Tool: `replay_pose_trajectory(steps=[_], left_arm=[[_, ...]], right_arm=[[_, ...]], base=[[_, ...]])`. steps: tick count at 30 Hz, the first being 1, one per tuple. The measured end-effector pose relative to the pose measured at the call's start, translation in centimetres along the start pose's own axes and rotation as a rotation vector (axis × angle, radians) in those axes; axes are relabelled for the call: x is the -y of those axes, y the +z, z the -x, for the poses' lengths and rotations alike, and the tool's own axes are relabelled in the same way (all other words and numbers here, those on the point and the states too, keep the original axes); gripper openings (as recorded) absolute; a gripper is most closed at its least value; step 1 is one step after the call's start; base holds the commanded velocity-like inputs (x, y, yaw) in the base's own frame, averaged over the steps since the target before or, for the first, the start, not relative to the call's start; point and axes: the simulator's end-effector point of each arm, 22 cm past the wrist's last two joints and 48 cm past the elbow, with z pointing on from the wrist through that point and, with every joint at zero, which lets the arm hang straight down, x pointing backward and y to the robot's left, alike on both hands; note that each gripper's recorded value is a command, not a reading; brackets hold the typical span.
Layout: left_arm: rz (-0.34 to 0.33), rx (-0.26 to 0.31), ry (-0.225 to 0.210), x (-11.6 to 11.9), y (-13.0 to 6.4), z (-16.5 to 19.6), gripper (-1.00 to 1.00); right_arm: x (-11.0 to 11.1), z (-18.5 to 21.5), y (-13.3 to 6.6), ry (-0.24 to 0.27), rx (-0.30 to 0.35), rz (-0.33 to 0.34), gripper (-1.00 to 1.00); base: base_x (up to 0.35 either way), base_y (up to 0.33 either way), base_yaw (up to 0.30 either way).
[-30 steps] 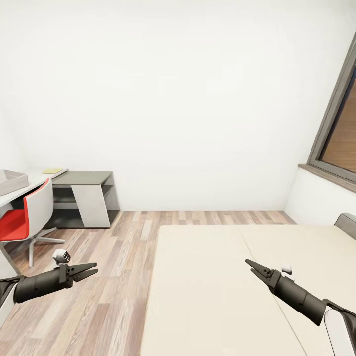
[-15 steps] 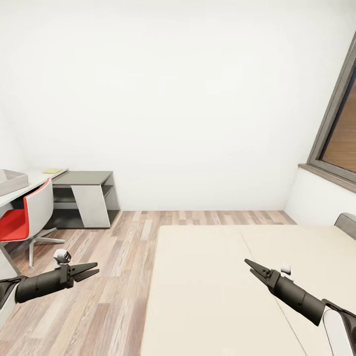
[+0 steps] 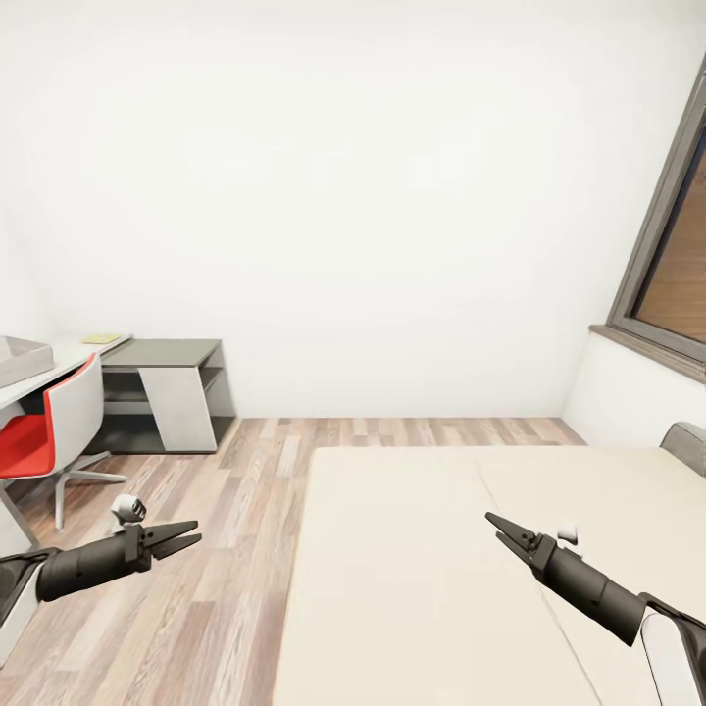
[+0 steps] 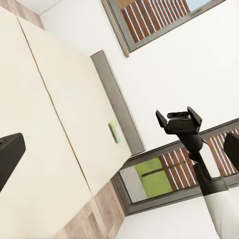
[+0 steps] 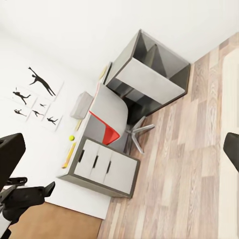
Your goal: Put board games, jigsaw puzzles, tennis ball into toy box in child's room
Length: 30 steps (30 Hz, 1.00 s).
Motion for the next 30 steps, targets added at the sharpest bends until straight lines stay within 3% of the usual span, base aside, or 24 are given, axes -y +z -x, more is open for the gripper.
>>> replay_pose_trajectory(steps=[30], left_arm=[[-0.001,-0.002,0.000,-0.01,0.08,-0.07,1.00]], right_arm=[[0.11,-0.05,-0.01,0.001,-0.002,-0.002,1.00]], base=[[0.000,-0.266,0.000]])
